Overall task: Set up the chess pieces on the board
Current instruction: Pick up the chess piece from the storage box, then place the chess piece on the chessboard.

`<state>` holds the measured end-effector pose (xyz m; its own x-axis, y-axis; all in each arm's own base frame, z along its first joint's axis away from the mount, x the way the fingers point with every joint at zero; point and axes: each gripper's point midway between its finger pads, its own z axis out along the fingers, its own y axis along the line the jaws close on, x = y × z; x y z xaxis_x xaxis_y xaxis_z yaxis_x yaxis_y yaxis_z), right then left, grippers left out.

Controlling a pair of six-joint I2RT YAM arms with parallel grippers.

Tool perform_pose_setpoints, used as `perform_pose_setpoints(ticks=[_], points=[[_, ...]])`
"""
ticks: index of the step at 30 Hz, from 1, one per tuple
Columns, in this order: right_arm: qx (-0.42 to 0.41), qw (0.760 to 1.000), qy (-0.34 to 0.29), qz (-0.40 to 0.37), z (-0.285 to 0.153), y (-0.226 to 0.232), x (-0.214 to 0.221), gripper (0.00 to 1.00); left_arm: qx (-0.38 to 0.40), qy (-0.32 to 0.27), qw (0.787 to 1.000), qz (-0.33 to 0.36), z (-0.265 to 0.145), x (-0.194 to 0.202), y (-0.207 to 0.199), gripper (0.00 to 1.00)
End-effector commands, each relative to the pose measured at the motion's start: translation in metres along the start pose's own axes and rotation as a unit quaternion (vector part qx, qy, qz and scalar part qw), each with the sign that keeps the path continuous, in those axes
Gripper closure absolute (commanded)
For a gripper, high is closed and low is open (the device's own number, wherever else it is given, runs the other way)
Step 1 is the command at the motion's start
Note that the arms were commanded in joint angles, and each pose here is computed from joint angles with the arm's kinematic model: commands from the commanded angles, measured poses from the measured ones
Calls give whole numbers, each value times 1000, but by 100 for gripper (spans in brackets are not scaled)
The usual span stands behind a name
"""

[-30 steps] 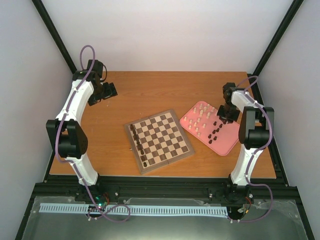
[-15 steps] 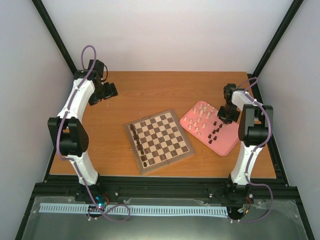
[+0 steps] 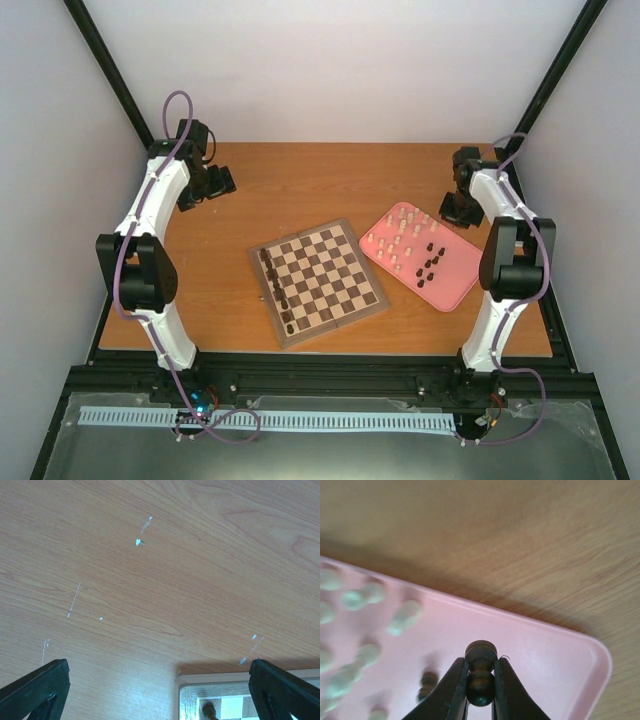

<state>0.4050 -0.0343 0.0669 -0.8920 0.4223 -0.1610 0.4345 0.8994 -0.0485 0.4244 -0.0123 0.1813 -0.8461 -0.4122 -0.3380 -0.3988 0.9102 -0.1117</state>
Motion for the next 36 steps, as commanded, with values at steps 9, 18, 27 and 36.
perform_pose_setpoints(ticks=[9, 18, 27, 36], points=[[-61, 968, -94, -223, -128, 174, 37, 97, 11, -13, 1000, 5, -13, -5, -6, 0], [-132, 908, -47, -394, -118, 311, 138, 97, 19, -14, 1000, 1, -18, 3, -4, 0], [-182, 852, -53, -488, -110, 365, 206, 97, 19, -13, 1000, 1, -20, 11, 1, 0], [-217, 826, -35, -519, -92, 389, 236, 97, 22, -19, 1000, 0, -27, 15, 3, 0]])
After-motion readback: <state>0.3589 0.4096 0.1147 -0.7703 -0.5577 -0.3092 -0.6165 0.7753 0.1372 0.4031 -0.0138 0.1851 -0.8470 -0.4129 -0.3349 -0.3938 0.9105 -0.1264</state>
